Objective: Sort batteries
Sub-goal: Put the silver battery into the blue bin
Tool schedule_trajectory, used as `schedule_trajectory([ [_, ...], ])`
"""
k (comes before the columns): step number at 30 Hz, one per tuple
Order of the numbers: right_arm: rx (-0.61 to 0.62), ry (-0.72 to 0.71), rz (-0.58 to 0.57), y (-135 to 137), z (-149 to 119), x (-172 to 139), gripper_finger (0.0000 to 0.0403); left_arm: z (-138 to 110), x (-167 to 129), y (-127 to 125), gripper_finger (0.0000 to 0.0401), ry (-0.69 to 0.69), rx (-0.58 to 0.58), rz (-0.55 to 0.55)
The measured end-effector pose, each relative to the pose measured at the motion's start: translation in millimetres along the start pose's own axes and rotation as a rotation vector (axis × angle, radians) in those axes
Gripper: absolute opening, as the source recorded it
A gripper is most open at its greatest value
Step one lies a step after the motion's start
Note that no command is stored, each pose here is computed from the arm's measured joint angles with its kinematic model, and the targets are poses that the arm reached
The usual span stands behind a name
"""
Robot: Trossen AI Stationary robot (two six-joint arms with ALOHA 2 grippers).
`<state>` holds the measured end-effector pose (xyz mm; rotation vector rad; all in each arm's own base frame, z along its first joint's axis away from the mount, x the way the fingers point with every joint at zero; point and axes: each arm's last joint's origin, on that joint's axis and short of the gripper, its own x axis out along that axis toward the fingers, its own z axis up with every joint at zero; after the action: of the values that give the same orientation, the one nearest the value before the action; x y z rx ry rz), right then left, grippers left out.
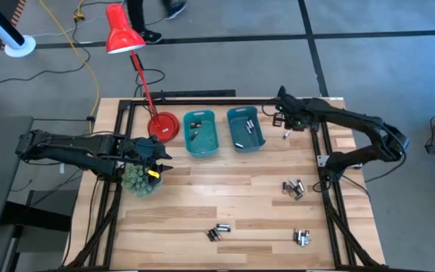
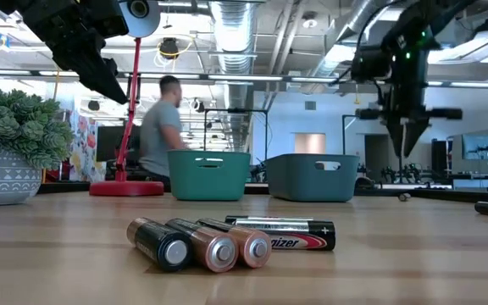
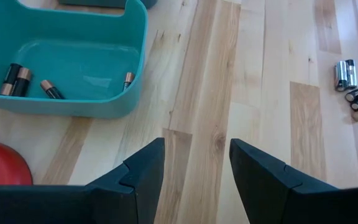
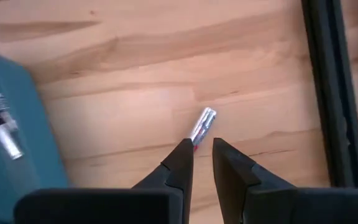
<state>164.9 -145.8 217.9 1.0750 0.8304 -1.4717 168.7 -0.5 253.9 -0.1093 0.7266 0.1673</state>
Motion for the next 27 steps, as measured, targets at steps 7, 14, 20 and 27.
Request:
schedule_trajectory([
  [7, 0.142, 0.041, -0.094, -3, -8, 40, 0.0077, 0, 0, 0, 0.0178, 0.000, 0.000, -0.002],
  [14, 0.170, 0.096, -0.161, -1, -14, 65, 0.0077, 0, 0, 0, 0.0178, 0.004, 0.001, -0.017],
  [20, 0.137, 0.089, -0.128, 2, -19, 56, 0.0077, 0, 0, 0, 0.0178, 0.004, -0.001, -0.017],
  [27, 0.057, 0.025, -0.032, 1, -22, 32, 0.0077, 0, 0, -1, 0.0178, 0.000, -0.003, -0.018],
])
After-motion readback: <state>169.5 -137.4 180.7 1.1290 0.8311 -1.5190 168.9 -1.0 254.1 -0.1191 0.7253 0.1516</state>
